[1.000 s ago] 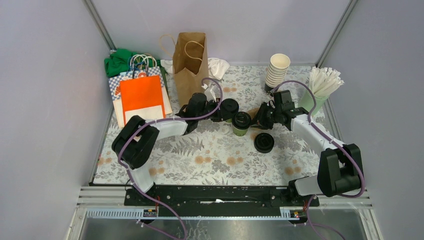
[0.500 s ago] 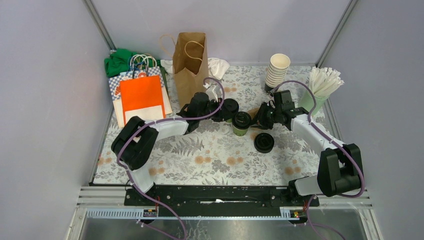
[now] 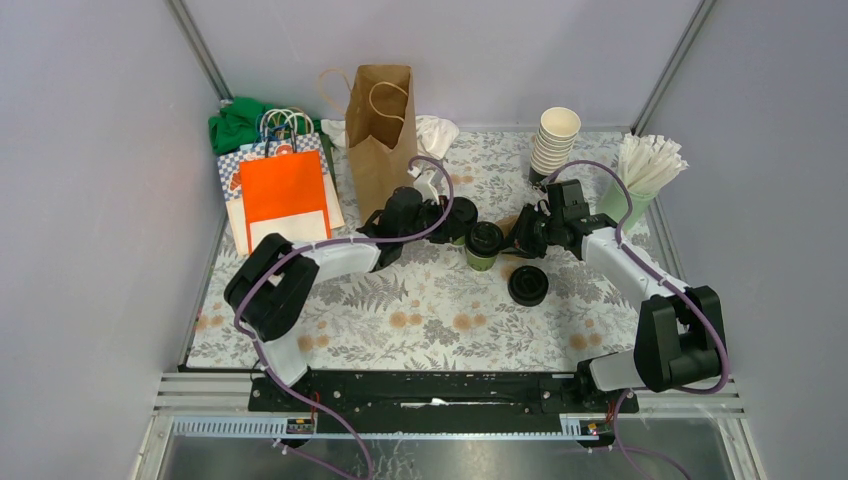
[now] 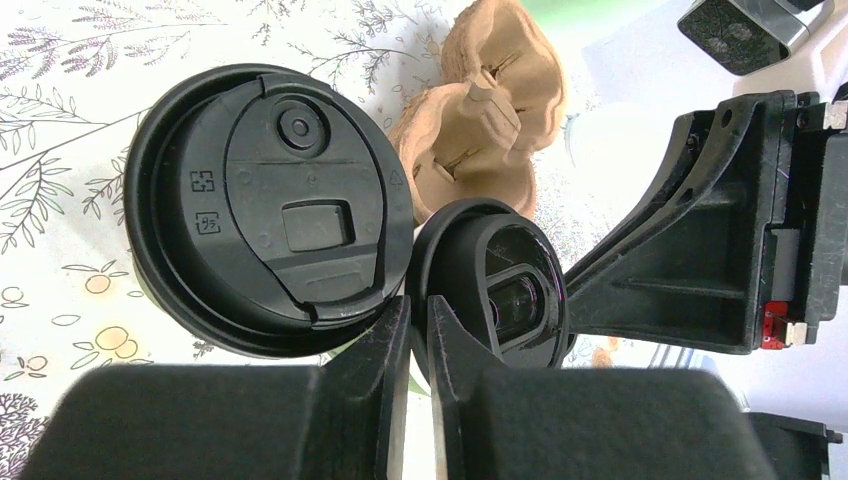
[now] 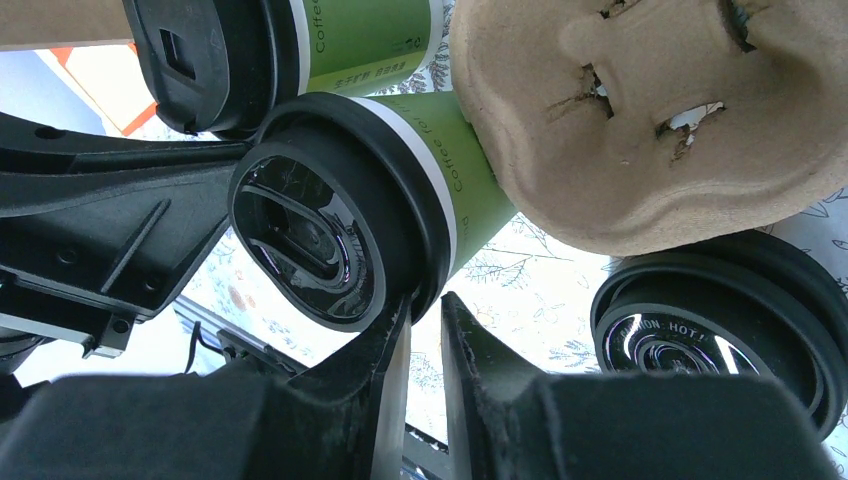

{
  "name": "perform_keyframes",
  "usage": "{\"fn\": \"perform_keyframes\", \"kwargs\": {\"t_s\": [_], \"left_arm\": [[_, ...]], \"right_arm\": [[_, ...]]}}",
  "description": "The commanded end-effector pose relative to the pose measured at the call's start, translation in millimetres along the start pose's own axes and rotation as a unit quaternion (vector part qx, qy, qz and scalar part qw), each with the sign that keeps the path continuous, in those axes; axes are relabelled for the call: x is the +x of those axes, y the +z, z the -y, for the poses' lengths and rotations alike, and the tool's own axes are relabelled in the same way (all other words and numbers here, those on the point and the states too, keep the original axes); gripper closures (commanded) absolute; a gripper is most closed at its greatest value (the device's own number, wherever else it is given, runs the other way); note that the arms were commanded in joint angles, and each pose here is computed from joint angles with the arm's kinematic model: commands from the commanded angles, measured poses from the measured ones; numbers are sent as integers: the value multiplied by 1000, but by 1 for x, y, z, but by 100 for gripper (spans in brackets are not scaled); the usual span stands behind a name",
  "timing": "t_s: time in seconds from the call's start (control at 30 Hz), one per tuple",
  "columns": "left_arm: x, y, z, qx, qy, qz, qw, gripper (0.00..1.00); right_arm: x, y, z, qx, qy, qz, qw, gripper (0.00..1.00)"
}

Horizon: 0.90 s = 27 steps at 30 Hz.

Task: Pack the takeout coffee
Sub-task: Close the cup lid on the coffee cup.

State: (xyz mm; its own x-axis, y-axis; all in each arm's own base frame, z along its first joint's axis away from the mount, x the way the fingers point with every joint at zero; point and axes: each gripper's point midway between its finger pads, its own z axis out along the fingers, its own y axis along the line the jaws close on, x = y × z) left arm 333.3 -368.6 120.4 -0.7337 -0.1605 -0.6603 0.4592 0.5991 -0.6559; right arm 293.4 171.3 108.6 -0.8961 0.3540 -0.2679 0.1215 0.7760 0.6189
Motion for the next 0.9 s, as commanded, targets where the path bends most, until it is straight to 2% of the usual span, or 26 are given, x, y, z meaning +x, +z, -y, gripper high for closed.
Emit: {"fn": "perform_keyframes", "kwargs": {"t_s": [0.0,0.4,0.87], "left_arm": [[148,-26,-80,-143,-24,-217,965,86],[160,-35,-93,-179,1,-218,959,86],[171,-39,-93,-178,19,-203,963,84]], "right_arm": [[11,13,20,37,-8,-23,999,76],[11,14,21,39,-7,-24,999,77],[12,16,24,43,-5,-24,999,77]]}}
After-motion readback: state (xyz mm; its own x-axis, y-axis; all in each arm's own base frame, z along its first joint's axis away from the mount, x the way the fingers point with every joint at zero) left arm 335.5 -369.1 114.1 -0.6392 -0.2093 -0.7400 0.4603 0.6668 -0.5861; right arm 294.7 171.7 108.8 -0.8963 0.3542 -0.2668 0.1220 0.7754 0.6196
